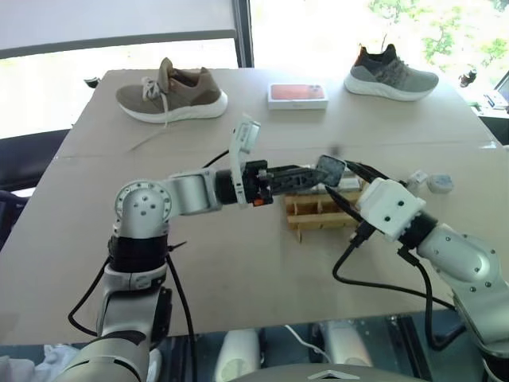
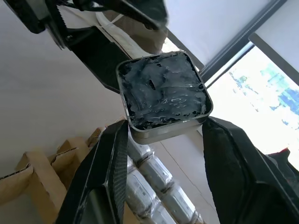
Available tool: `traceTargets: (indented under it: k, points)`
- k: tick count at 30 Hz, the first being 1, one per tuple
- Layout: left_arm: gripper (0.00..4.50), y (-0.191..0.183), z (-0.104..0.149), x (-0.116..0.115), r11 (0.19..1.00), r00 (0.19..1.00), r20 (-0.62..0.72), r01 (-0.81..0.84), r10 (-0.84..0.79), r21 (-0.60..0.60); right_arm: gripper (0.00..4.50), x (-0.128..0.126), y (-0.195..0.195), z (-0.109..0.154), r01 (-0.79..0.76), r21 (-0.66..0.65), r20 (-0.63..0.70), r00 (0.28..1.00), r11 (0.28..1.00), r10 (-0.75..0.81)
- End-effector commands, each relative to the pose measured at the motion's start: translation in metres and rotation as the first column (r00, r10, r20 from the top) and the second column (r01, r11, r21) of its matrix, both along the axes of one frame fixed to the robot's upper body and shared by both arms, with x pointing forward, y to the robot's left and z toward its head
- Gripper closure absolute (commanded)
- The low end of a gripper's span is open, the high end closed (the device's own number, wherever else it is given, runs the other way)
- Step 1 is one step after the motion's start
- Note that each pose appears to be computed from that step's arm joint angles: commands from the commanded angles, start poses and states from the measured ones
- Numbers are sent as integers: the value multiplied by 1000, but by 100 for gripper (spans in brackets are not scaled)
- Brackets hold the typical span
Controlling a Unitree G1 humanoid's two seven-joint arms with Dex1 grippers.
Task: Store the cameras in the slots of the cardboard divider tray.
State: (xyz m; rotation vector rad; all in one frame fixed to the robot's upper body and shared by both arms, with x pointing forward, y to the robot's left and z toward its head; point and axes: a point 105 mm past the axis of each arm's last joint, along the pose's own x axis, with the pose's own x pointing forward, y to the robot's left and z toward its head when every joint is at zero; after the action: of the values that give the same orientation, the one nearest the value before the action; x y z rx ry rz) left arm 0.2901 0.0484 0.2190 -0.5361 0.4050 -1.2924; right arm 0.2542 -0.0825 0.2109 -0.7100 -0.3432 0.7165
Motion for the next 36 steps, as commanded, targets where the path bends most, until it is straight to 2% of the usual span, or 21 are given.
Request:
traceTargets:
  k: [1, 5, 6, 7, 8, 9, 10, 11, 12, 14, 18, 22, 24, 25, 27, 30, 33, 36]
  points:
    - [0, -1, 11, -2, 999, 1000, 12, 10, -10, -39, 277, -8, 9, 11, -58, 2, 57, 997, 998, 58]
    - [106, -2, 10, -3, 999, 1000, -12, 7, -8, -49, 277, -8, 14, 10, -85, -1, 62, 994, 996, 85]
    - [148, -2, 11, -3, 998, 1000, -17, 9, -10, -55, 277, -9, 15, 10, -95, 3, 55, 994, 995, 95]
    - [161, -2, 11, -3, 998, 1000, -18, 11, -12, -55, 277, -9, 16, 10, -103, 6, 54, 993, 995, 102]
    - [204, -2, 12, -3, 998, 1000, -19, 13, -14, -55, 227, -10, 16, 10, -114, 15, 41, 993, 993, 114]
    - [213, -2, 13, -3, 998, 1000, -21, 13, -15, -58, 197, -10, 17, 10, -121, 22, 36, 992, 992, 121]
    - [262, -2, 13, -2, 998, 1000, -23, 12, -14, -60, 149, -9, 16, 11, -125, 27, 37, 992, 992, 124]
    - [276, -2, 13, -2, 998, 1000, -24, 13, -14, -56, 128, -9, 16, 11, -127, 31, 36, 991, 991, 126]
    - [321, -1, 13, -1, 998, 1000, -22, 13, -14, -54, 80, -8, 15, 12, -124, 36, 36, 992, 992, 123]
    - [371, -1, 14, 1, 999, 1000, -21, 8, -9, -52, 3, -6, 12, 13, -103, 37, 51, 994, 994, 101]
    - [371, 1, 19, 9, 1000, 1000, 26, -3, 3, -23, 0, 3, -5, 11, -45, 116, -1, 999, 992, 46]
    - [371, 1, 20, 21, 1000, 998, 61, -3, 2, 8, 0, 11, -41, -5, -10, 118, -109, 994, 993, 23]
    - [371, -2, 19, 23, 999, 994, 104, 16, -20, 43, 0, 12, -58, -7, -25, 146, -167, 985, 989, 50]
    - [371, -6, 17, 24, 996, 985, 167, 30, -43, 83, 0, 12, -68, -4, -32, 160, -188, 980, 987, 62]
    - [371, -14, 8, 27, 983, 951, 292, 56, -106, 174, 0, 9, -80, 0, -64, 163, -219, 971, 985, 99]
    - [371, -24, -8, 32, 955, 890, 407, 93, -207, 282, 0, -1, -89, -1, -130, 140, -282, 945, 982, 166]
    - [371, -33, -22, 35, 922, 833, 458, 145, -310, 360, 0, -9, -93, -4, -187, 104, -339, 917, 977, 212]
    - [371, -34, -35, 38, 884, 783, 484, 174, -392, 434, 0, -10, -94, 0, -202, 95, -338, 915, 975, 223]
